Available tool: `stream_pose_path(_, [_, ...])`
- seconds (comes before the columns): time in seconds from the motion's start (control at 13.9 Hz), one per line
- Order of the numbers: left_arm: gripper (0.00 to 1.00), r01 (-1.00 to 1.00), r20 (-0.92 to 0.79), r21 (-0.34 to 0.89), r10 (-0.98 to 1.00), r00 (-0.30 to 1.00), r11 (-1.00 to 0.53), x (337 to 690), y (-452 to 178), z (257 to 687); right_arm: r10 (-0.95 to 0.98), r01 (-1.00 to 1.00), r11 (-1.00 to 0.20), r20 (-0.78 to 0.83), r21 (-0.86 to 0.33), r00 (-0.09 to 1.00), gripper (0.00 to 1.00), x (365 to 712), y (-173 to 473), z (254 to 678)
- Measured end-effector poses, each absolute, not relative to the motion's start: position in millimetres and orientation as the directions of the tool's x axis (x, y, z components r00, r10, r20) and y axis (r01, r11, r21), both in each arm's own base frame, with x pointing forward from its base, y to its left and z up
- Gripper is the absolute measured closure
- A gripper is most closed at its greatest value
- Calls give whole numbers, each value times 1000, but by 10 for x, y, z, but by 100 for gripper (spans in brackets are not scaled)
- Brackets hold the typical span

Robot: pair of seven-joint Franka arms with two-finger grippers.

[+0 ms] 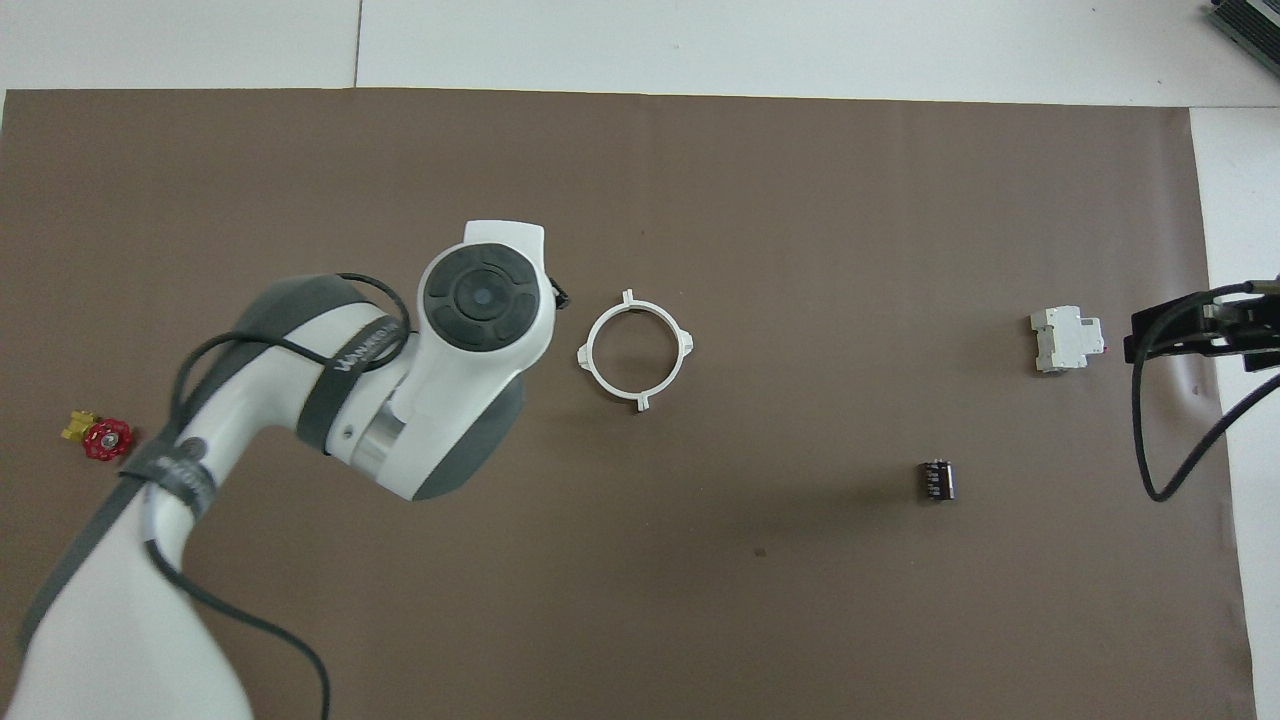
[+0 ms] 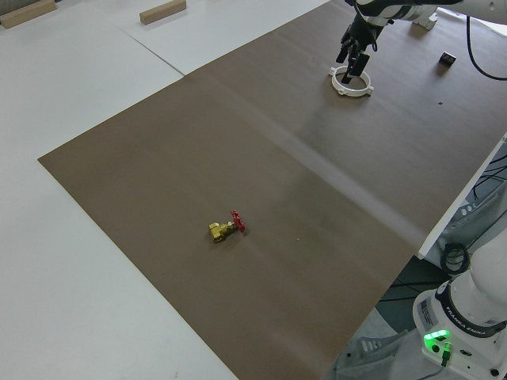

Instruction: Assemble drain pipe with both arms

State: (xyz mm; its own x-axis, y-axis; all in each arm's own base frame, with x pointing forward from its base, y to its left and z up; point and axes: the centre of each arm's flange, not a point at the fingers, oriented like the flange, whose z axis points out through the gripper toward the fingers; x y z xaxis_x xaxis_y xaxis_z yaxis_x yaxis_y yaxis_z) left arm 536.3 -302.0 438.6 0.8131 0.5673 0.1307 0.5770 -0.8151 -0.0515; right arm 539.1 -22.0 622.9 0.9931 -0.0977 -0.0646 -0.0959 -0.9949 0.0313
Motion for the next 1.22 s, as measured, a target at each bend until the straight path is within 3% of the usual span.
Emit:
stream_pose_path(0.29, [0,283,56,-115,278,959,-952,5322,-1587,5416,-98,-96,-995,-65,31,993,0,5391,-220,6229])
stream_pose_path(0.43, [0,127,-7,-129,129,992,-983,5279,-931,5575,-98,-96,-995,-65,31,993,0,5391,-220,6229])
stream_pose_path(0.72, [0,-133,-86,-109,-124,989,-985,5295,-137,5493,-98,-96,-995,-65,31,993,0,5390,-220,6227])
stream_pose_path(1.01, [0,-190,-58,-105,-184,981,-976,5334,-139,5525,-98,-96,-995,-65,31,993,0,5390,-219,6227])
stream_pose_path(1.22, [0,-212,19,-117,-216,976,-970,5433,-327,5802,-96,-94,-995,-65,31,993,0,5391,-212,6227])
